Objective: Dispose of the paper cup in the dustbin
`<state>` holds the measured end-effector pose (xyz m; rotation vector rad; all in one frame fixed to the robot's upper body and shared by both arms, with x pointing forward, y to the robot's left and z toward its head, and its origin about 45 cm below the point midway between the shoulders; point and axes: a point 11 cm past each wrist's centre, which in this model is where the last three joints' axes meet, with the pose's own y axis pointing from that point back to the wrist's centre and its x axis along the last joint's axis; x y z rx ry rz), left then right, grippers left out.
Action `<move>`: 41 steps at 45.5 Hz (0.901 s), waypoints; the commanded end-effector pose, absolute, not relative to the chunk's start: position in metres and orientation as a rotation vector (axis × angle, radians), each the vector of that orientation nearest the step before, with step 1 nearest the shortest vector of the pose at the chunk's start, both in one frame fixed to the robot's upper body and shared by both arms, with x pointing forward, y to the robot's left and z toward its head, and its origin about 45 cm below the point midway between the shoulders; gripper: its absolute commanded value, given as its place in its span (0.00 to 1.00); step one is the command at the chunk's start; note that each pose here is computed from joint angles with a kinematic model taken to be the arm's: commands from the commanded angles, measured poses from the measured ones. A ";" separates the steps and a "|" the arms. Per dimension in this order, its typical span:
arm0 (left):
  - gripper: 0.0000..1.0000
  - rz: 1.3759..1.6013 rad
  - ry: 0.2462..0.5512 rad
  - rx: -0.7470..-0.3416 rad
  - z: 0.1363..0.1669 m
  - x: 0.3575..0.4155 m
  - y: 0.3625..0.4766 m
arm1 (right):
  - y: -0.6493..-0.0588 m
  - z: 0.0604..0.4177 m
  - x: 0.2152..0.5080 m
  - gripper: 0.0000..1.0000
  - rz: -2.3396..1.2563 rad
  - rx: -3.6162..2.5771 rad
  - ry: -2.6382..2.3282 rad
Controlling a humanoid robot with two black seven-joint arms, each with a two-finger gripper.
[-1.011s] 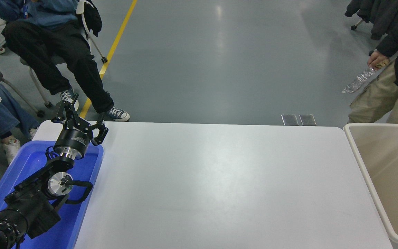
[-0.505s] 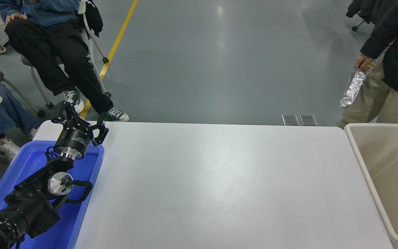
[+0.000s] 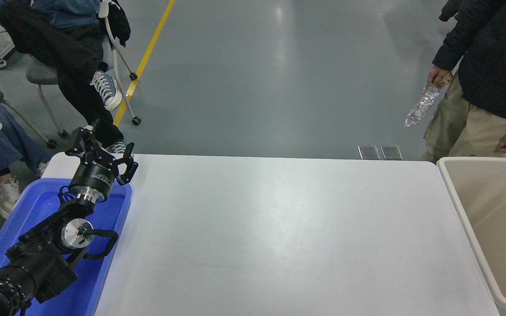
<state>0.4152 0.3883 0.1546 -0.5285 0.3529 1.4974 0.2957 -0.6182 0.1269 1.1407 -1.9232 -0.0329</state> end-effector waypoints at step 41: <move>1.00 1.497 0.353 -0.529 0.1547 0.4153 0.388 | -0.607 0.107 0.288 0.99 -0.087 0.952 -2.059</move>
